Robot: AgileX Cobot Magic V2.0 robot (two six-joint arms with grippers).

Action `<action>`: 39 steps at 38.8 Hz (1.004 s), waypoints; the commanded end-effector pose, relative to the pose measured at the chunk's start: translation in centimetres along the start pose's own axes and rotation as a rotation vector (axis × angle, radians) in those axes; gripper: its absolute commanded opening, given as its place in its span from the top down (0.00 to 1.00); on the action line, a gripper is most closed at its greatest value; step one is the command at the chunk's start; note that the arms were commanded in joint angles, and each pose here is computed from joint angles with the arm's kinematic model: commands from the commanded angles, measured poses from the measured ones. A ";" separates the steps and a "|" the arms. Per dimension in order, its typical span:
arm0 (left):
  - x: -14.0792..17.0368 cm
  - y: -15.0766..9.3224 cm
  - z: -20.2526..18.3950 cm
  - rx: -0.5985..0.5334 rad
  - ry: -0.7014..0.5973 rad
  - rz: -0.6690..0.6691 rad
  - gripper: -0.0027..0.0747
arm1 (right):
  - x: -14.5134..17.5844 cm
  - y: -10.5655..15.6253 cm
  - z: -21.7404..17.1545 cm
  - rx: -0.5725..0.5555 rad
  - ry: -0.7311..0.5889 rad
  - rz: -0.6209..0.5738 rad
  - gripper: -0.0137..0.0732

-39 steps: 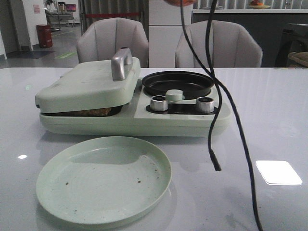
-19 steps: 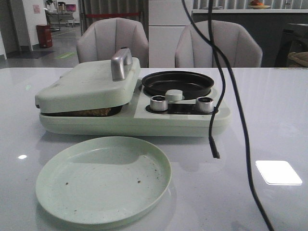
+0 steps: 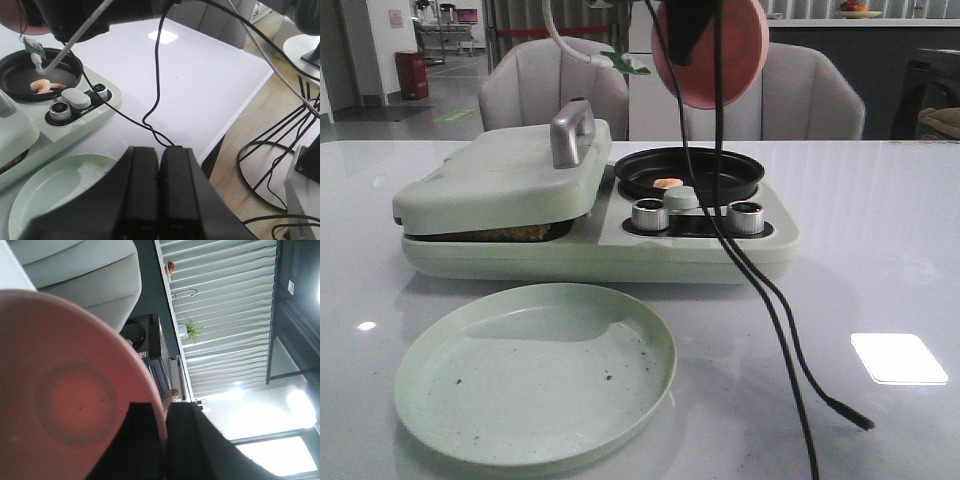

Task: Make breakfast with bread and shrimp
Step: 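Lift the pink bowl and tip the shrimp into the black pan, then return the empty pink bowl to the table and release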

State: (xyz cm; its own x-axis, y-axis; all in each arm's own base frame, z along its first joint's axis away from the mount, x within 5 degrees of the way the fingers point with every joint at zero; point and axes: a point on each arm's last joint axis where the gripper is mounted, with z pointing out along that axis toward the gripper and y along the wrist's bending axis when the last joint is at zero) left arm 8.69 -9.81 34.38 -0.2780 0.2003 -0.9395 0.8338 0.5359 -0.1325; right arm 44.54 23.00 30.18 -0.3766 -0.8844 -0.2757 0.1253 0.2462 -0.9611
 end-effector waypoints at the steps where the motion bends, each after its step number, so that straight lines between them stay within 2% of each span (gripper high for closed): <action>1: -1.2 -0.1 -0.3 -0.009 -0.071 -0.016 0.84 | 0.5 -6.9 -0.9 0.155 0.019 0.084 0.80; 7: -1.2 -0.1 -0.3 -0.009 -0.071 -0.016 0.84 | 2.5 -11.6 -2.2 0.075 0.108 0.277 0.80; 10: -1.2 -0.1 -0.3 -0.009 -0.071 -0.016 0.84 | 4.4 -13.8 -2.8 -0.006 0.197 0.369 0.80; 15: -1.2 -0.1 -0.3 -0.009 -0.071 -0.016 0.84 | 9.6 -16.0 -2.8 -0.225 0.380 0.474 0.80; 18: -1.2 -0.1 -0.3 -0.009 -0.071 -0.016 0.84 | 13.9 -16.2 -2.3 -0.378 0.495 0.594 0.80; 21: -1.2 -0.1 -0.3 -0.009 -0.071 -0.016 0.84 | 18.0 -15.6 -2.4 -0.506 0.573 0.726 0.80; 25: -1.2 -0.1 -0.3 -0.009 -0.071 -0.016 0.84 | 23.1 -14.3 -2.6 -0.571 0.645 0.857 0.80; 29: -1.2 -0.1 -0.3 -0.009 -0.071 -0.016 0.84 | 28.5 -11.4 -3.5 -0.638 0.709 0.998 0.80; 34: -1.2 -0.1 -0.3 -0.009 -0.071 -0.016 0.84 | 32.3 -6.9 -3.9 -0.752 0.767 1.155 0.80; 39: -1.2 -0.1 -0.3 -0.009 -0.071 -0.016 0.84 | 32.9 -3.9 -3.8 -0.845 0.761 1.169 0.80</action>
State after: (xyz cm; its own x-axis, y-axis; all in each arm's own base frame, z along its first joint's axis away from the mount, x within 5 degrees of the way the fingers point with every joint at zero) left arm 8.69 -9.81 34.38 -0.2780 0.2003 -0.9395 0.8338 0.5359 -0.1325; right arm 27.48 -5.61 24.21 -0.8645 0.2691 -0.4246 0.2734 0.9605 0.0521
